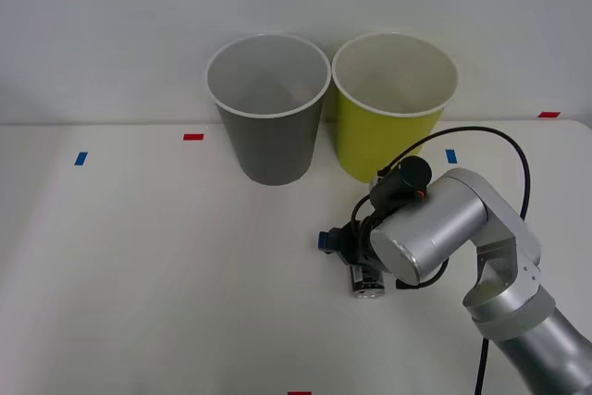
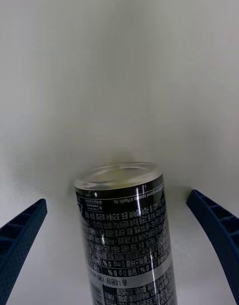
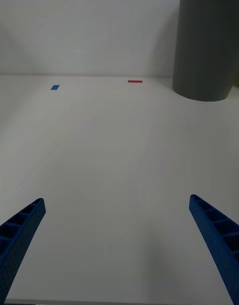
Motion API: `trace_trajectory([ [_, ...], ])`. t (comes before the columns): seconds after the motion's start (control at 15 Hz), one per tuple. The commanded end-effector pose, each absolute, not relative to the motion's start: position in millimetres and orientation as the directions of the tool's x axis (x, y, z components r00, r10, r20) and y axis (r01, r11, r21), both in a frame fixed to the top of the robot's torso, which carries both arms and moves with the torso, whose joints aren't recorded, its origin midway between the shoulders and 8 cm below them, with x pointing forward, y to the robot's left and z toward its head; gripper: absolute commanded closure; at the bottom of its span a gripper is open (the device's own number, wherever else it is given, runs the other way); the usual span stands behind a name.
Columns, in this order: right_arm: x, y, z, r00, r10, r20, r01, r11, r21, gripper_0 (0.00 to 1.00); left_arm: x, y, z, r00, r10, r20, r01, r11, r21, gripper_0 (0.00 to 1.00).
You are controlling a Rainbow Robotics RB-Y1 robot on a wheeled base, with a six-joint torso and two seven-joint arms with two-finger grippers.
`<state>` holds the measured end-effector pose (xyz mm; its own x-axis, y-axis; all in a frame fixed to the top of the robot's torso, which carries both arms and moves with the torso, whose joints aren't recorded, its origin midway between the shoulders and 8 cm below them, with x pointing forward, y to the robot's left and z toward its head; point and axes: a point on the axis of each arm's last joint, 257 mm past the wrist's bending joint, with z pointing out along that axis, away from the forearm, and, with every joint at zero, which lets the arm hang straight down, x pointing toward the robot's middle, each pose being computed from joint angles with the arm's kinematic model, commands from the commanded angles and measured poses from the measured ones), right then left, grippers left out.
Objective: Put cans in the gray bin and PET bottles in the light green bin.
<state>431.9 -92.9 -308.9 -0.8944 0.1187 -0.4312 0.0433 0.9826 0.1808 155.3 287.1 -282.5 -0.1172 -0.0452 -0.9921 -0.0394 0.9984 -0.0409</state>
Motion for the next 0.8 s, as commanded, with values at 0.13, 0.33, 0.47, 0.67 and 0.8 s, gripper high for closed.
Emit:
trace_trajectory([
  [0.13,432.3,-93.7,-308.9,-0.893,0.117,-0.434,0.042,0.983,0.177,0.38,155.3,287.1,-282.5,-0.117,-0.045,-0.992,-0.039,0.998,-0.041,0.00],
  [0.33,435.1,-93.4,-309.8,-0.884,0.101,-0.457,0.028,0.986,0.164,0.94,155.3,287.1,-282.5,-0.117,-0.045,-0.992,-0.039,0.998,-0.041,0.00],
  [0.47,436.1,-91.3,-309.5,-0.880,0.096,-0.465,0.021,0.986,0.164,0.99,155.3,287.1,-282.5,-0.117,-0.045,-0.992,-0.039,0.998,-0.041,0.00],
  [0.67,435.3,-90.0,-309.9,-0.881,0.097,-0.463,0.021,0.986,0.167,1.00,155.3,287.1,-282.5,-0.117,-0.045,-0.992,-0.039,0.998,-0.041,0.00],
  [0.8,434.8,-89.4,-310.1,-0.882,0.095,-0.462,0.018,0.986,0.168,1.00,155.3,287.1,-282.5,-0.117,-0.045,-0.992,-0.039,0.998,-0.041,0.00],
])
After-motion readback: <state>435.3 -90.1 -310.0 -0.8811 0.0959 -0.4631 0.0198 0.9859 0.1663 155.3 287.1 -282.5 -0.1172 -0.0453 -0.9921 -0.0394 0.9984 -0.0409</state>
